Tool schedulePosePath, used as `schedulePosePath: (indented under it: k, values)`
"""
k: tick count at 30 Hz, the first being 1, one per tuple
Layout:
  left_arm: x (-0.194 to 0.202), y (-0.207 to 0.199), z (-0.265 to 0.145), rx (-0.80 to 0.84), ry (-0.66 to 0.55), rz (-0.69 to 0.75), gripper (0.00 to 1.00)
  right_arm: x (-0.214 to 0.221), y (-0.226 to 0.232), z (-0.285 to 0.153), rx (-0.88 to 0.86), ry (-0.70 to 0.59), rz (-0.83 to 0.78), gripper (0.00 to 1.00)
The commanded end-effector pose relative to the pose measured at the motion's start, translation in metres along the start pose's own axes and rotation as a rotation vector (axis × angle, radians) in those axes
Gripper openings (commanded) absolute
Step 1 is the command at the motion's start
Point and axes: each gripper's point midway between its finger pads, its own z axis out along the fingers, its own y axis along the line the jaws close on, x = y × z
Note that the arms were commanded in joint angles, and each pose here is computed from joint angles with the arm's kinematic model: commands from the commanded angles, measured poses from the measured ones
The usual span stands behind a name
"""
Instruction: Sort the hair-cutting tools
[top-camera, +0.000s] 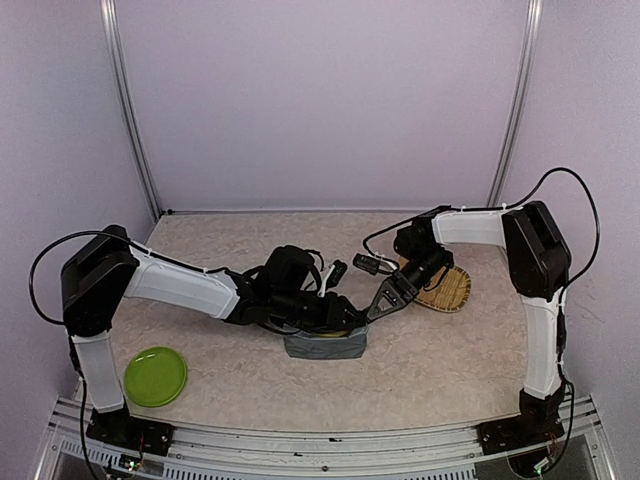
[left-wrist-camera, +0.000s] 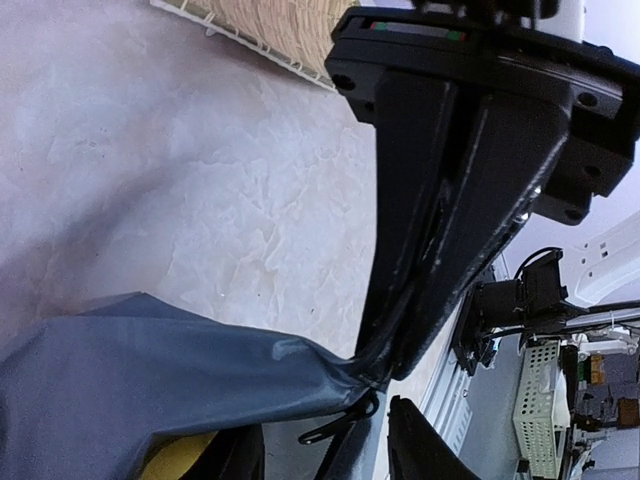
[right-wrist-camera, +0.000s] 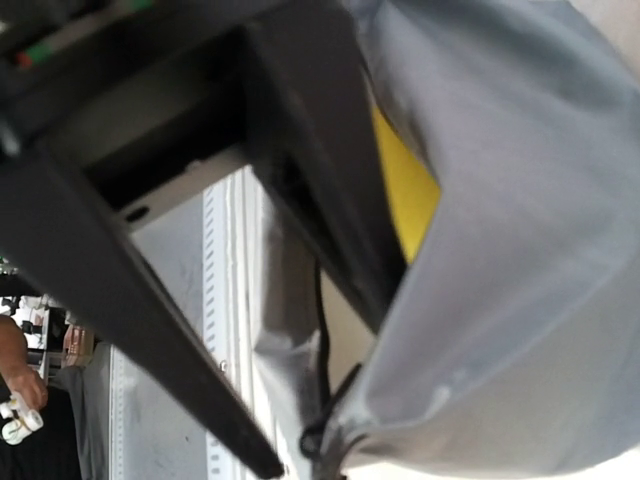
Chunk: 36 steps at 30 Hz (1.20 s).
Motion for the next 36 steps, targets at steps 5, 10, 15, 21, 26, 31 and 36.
schedulePosePath:
  k: [5,10,15,21,26,31,36]
  values:
    - [-0.004,0.001,0.007,0.045,-0.006,-0.031,0.43,-0.001,-0.002,-0.001,-0.007,-0.004,0.001,0.03]
    - [-0.006,-0.005,0.002,0.087,-0.027,-0.026,0.27,0.000,-0.003,-0.001,-0.011,-0.003,0.001,0.03]
    - [-0.009,-0.007,-0.010,0.098,-0.052,-0.024,0.10,0.000,-0.003,0.000,-0.014,-0.002,0.004,0.03]
    - [-0.008,-0.002,-0.015,0.081,-0.050,-0.024,0.02,0.000,-0.005,0.001,-0.018,-0.002,0.006,0.02]
    - [-0.008,0.001,-0.023,0.046,-0.038,0.000,0.00,0.001,-0.007,0.000,0.000,0.008,0.005,0.02]
    - [-0.004,0.012,-0.031,-0.015,-0.013,-0.011,0.00,-0.001,-0.012,-0.006,0.046,0.006,0.004,0.00]
    - [0.006,0.024,-0.039,-0.068,0.016,-0.022,0.00,-0.002,-0.016,-0.015,0.093,0.003,0.011,0.00]
